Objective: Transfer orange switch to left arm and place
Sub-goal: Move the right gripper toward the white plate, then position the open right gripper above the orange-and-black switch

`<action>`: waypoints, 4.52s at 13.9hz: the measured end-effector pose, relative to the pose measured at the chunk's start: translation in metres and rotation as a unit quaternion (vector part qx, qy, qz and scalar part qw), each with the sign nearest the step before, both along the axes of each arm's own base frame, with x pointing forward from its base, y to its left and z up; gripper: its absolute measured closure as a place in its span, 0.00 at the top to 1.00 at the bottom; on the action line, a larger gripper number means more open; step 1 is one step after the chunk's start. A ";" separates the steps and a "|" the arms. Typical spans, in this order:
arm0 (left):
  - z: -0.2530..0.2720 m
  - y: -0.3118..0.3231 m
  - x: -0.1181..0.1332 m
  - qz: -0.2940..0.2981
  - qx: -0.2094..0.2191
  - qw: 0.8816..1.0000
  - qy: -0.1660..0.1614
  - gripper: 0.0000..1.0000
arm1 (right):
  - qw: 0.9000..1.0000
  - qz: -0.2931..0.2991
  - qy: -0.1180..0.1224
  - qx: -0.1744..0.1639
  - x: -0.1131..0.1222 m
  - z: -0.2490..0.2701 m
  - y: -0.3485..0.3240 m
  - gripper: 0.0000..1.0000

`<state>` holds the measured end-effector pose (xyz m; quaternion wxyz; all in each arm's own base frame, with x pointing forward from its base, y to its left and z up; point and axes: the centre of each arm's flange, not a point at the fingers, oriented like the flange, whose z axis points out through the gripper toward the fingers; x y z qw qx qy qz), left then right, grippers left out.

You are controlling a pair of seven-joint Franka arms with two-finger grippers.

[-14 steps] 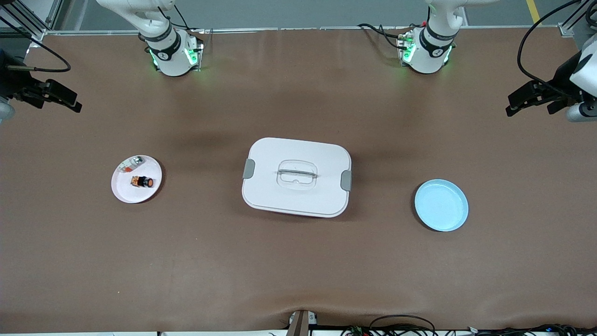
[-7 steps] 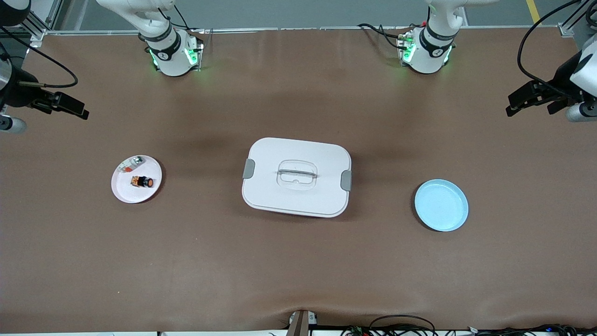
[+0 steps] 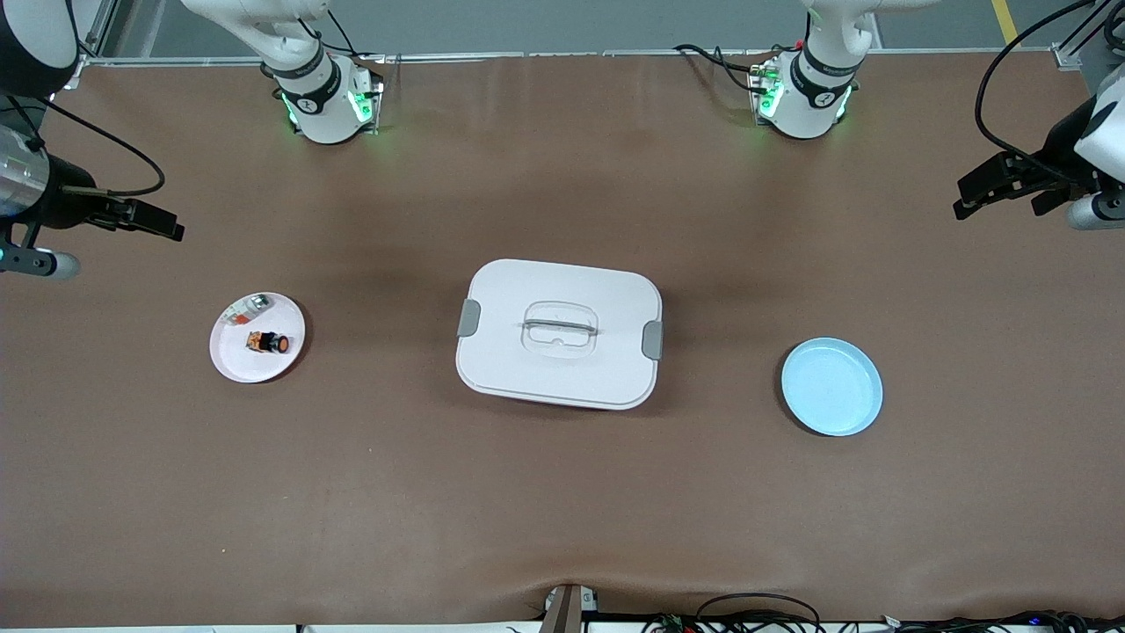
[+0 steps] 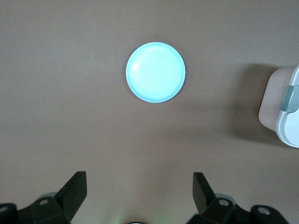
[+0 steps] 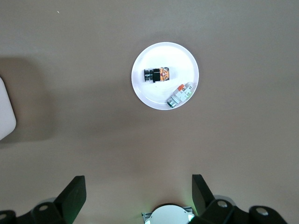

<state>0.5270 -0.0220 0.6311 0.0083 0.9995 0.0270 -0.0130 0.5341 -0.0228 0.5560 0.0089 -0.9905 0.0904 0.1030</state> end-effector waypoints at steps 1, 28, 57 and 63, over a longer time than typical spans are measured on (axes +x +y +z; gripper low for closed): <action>0.000 0.000 0.000 0.000 0.000 1.000 0.000 1.00 | 1.000 0.000 0.000 0.000 0.001 0.000 0.000 1.00; 0.000 0.000 0.000 0.000 0.000 1.000 0.000 1.00 | 0.899 0.419 0.032 0.122 0.024 -0.098 -0.031 1.00; 0.000 0.001 0.001 0.001 0.000 1.000 0.000 1.00 | 0.675 0.718 -0.079 0.148 0.066 -0.318 -0.025 1.00; 0.000 0.001 0.001 0.001 0.000 1.000 0.000 1.00 | 0.818 0.544 -0.018 0.185 0.043 -0.318 -0.055 1.00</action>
